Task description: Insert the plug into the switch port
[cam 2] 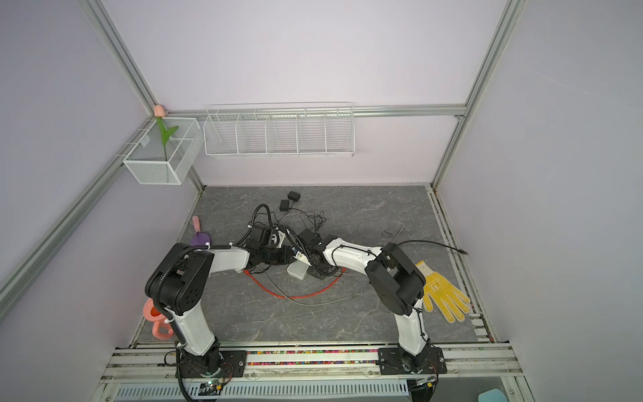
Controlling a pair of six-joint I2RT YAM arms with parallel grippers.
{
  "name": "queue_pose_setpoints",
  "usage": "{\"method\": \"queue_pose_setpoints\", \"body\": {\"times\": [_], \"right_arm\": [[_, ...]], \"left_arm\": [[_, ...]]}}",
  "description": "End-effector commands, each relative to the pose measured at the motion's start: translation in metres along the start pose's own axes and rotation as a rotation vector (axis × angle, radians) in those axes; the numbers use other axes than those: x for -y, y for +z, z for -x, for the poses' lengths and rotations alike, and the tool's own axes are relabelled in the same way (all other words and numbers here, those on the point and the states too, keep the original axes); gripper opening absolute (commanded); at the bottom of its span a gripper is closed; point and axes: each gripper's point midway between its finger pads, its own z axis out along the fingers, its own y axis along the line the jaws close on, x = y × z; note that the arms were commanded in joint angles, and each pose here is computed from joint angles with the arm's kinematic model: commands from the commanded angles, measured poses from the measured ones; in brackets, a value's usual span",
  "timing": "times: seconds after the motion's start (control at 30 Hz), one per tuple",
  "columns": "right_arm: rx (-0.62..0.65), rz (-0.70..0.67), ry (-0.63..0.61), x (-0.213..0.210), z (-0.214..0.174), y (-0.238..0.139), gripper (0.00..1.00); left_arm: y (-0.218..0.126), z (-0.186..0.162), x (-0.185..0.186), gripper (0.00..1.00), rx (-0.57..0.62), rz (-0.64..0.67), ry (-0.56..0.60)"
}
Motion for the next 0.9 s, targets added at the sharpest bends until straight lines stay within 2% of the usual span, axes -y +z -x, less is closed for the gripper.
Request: {"method": "queue_pose_setpoints", "body": {"times": [0.0, 0.33, 0.67, 0.87], "right_arm": [[0.176, -0.021, 0.038, 0.006, 0.05, -0.018, 0.07], [0.181, 0.005, 0.04, 0.001, 0.049, -0.01, 0.07], [0.3, 0.053, 0.01, -0.006, 0.057, -0.022, 0.07], [0.367, 0.053, 0.045, 0.002, 0.058, -0.029, 0.07]], "left_arm": [[0.006, -0.067, -0.025, 0.33, -0.198, 0.111, -0.089], [0.003, -0.067, -0.021, 0.33, -0.19, 0.114, -0.066], [0.004, -0.073, -0.024, 0.32, -0.205, 0.119, -0.063], [0.004, -0.074, -0.026, 0.32, -0.21, 0.126, -0.064]]}}
